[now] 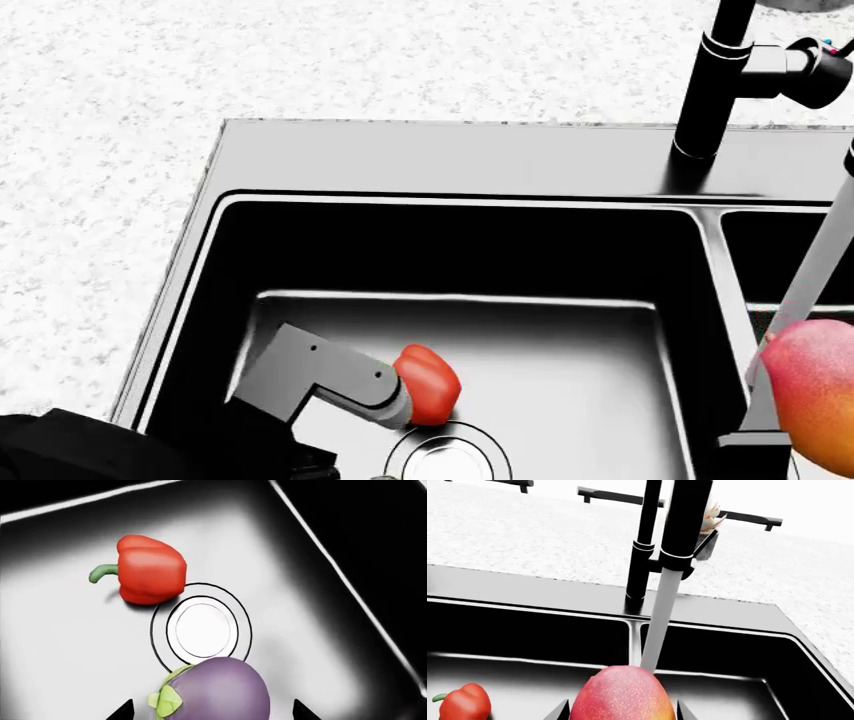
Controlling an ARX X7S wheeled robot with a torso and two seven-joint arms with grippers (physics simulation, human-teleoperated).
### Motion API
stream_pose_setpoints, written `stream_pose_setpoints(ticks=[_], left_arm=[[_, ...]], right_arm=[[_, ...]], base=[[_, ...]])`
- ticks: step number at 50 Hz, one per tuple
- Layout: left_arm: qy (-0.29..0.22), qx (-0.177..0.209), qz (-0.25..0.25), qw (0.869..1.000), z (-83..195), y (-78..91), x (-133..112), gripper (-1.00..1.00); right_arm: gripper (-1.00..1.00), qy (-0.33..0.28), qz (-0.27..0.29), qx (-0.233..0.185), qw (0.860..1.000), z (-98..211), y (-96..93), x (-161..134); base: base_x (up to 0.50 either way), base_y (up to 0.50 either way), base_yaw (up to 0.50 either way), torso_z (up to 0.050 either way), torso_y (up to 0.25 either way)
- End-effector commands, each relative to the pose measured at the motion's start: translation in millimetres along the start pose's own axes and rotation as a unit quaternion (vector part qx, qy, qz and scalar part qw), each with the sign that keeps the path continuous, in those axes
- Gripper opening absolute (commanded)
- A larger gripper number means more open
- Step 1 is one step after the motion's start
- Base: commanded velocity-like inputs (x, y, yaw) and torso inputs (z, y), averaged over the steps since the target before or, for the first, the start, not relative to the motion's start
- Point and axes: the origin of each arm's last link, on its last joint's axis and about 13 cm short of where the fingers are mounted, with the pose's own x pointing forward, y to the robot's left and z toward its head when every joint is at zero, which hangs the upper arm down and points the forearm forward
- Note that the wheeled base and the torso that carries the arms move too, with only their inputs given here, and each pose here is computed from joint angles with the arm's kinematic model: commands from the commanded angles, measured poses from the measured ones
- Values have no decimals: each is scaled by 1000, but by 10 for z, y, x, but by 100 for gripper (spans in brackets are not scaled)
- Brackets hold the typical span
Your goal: Pick the eggplants and mangos from the sink and place them in one bowl. Place the bell pepper in the other bowl. Then turn off the sink faucet.
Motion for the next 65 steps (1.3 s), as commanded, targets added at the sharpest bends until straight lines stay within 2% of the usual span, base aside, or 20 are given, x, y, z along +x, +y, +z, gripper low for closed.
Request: stream_pose_setpoints(ticks=[1, 7, 12, 17, 23, 29, 31, 32, 37, 44, 57, 62, 64, 65], left_arm=[[21, 4, -13, 1000, -21, -64, 125, 100], [33, 9, -11, 999, -77, -83, 202, 100], [57, 35, 12, 998, -191, -86, 279, 100], [67, 34, 24, 997, -218, -64, 361, 100], [70, 41, 46, 996, -225, -21, 487, 100], [73, 43, 42, 996, -234, -42, 561, 100], [63, 56, 41, 996, -222, -52, 564, 100], [63, 53, 44, 996, -217, -54, 559, -100], [49, 71, 48, 995, -216, -82, 493, -100], [16, 65, 58, 996, -170, -65, 322, -100], [-106, 57, 50, 992, 150, 17, -196, -100], [-150, 59, 43, 986, 137, 76, -316, -100], [-179, 91, 27, 979, 125, 91, -398, -100], [-211, 121, 12, 970, 137, 98, -445, -100]], right_arm=[[-100, -5, 3, 2, 1000, 26, -6, 24], [-100, -4, 5, 4, 1000, 16, -4, 25], [-100, -16, -4, 8, 1000, 41, -44, -23], [-100, -15, -6, 13, 1000, -19, -49, -41], [-100, -10, -6, 19, 1000, -98, -53, -47], [-100, -4, -5, 25, 1000, -177, -45, -63], [-100, -4, -6, 25, 1000, -186, -51, -76], [-100, -3, -6, 24, 1000, -189, -50, -77], [-100, -1, -3, 26, 1000, -211, -44, -80], [-100, -3, -2, 24, 1000, -180, -46, -82], [-100, -13, 6, 22, 1000, -100, -10, -41], [-100, -17, 5, 27, 999, -127, 11, -36], [-100, -21, 6, 29, 999, -133, 21, -24], [-100, -26, 4, 31, 999, -136, 26, -13]], base=[[0, 0, 0, 0, 0], [0, 0, 0, 0, 0], [0, 0, 0, 0, 0], [0, 0, 0, 0, 0], [0, 0, -1, 0, 0], [0, 0, 0, 0, 0], [0, 0, -3, 0, 0], [0, 0, 0, 0, 0], [0, 0, -1, 0, 0], [0, 0, -1, 0, 0], [0, 0, 0, 0, 0], [0, 0, 0, 0, 0], [0, 0, 0, 0, 0], [0, 0, 0, 0, 0]])
